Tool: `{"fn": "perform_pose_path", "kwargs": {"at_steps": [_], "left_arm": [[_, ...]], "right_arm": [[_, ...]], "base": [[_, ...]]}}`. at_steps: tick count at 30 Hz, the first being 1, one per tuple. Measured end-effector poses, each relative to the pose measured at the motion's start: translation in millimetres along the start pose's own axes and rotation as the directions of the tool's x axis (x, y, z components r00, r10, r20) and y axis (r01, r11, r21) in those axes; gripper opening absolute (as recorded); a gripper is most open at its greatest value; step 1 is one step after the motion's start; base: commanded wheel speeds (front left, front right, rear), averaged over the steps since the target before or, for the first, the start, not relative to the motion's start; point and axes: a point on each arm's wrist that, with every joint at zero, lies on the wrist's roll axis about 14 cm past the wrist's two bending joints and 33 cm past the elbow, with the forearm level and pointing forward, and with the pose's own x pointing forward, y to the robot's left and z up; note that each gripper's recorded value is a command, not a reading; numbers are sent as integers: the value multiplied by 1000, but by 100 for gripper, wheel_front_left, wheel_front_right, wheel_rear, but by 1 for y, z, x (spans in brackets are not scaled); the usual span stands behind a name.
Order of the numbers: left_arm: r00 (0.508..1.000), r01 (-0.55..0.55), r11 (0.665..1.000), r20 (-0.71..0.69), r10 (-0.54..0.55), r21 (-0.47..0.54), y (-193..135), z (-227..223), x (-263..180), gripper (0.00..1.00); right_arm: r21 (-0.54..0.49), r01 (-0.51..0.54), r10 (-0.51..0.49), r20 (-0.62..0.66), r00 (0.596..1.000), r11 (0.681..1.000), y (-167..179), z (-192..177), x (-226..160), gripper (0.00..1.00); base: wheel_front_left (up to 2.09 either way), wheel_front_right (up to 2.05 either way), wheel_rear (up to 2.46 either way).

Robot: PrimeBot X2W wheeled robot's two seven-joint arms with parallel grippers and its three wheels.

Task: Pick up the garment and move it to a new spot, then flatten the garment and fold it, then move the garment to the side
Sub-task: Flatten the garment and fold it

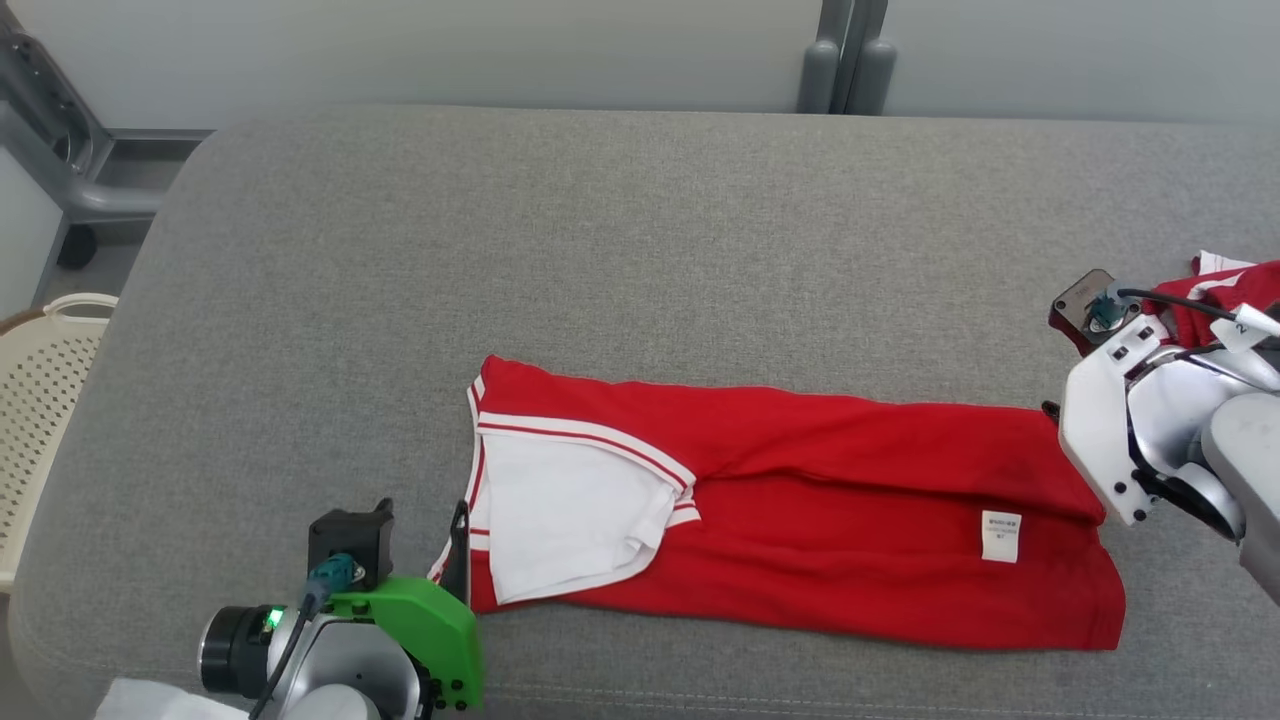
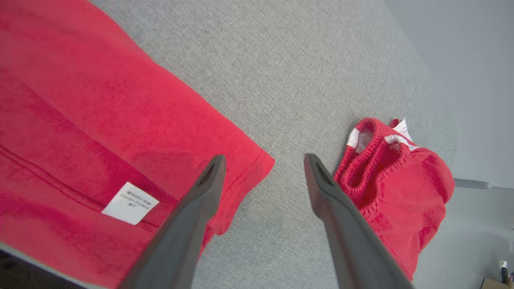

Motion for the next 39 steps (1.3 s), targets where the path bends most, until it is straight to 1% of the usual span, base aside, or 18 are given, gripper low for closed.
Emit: {"fn": "perform_pose_path", "kwargs": {"at_steps": [3, 6, 9, 11, 12, 13, 15, 16, 17, 21, 25, 27, 28, 30, 33, 35, 39], "left_arm": [[995, -24, 1000, 95, 24, -4, 6, 16, -3, 100], [980, -52, 999, 192, 52, -8, 12, 32, -10, 100], [951, -73, 997, 298, 77, -24, 19, 51, -18, 100], [928, -95, 994, 357, 105, -43, 25, 59, -25, 100], [928, -95, 994, 357, 105, -43, 25, 59, -25, 100], [914, -100, 994, 390, 111, -50, 27, 62, -32, 100], [902, -94, 994, 418, 112, -62, 29, 66, -38, 100], [895, -96, 993, 432, 117, -69, 30, 69, -41, 100], [895, -96, 993, 432, 117, -69, 30, 69, -41, 100], [889, -118, 988, 433, 148, -95, 39, 64, -49, 100], [876, -110, 987, 459, 150, -113, 41, 70, -55, 100], [865, -108, 984, 475, 162, -139, 43, 75, -59, 100], [846, -92, 981, 506, 169, -173, 44, 85, -64, 100], [825, -53, 981, 545, 148, -187, 40, 94, -71, 100], [827, -17, 986, 551, 108, -167, 33, 90, -74, 100], [827, -4, 988, 555, 90, -154, 30, 88, -75, 100], [837, 30, 995, 547, 25, -90, 20, 81, -73, 100]], "right_arm": [[49, 22, -27, 111, 993, 999, -1, 12, -5, 100], [115, 44, -67, 212, 975, 992, -3, 20, -12, 100], [192, 62, -121, 313, 942, 979, -3, 27, -21, 100], [265, 70, -171, 380, 909, 962, -5, 30, -29, 100], [265, 70, -171, 380, 909, 962, -5, 30, -29, 100], [343, 74, -228, 434, 871, 937, -5, 32, -38, 100], [424, 54, -274, 478, 835, 904, 2, 32, -46, 100], [442, 50, -288, 491, 823, 896, 8, 32, -49, 100], [442, 50, -288, 491, 823, 896, 8, 32, -49, 100], [539, 37, -383, 547, 745, 841, 14, 39, -68, 100], [600, 26, -450, 570, 687, 800, 18, 42, -83, 100], [624, 30, -483, 573, 662, 781, 15, 39, -90, 100], [643, 27, -504, 574, 645, 766, 14, 35, -95, 100], [661, 1, -516, 584, 627, 750, 16, 33, -100, 100], [671, -38, -510, 597, 619, 740, 24, 31, -102, 100], [671, -46, -507, 601, 618, 740, 29, 28, -102, 100], [642, -50, -485, 625, 612, 765, 44, 28, -102, 100]], "base": [[0, 0, 0], [0, 0, 0], [0, 0, 0], [0, 0, 0], [0, 0, 0], [0, 0, 0], [0, 0, 0], [0, 0, 0], [0, 0, 0], [0, 0, 0], [0, 0, 0], [0, 0, 0], [0, 0, 0], [0, 0, 0], [0, 0, 0], [0, 0, 0], [0, 0, 0]]}}
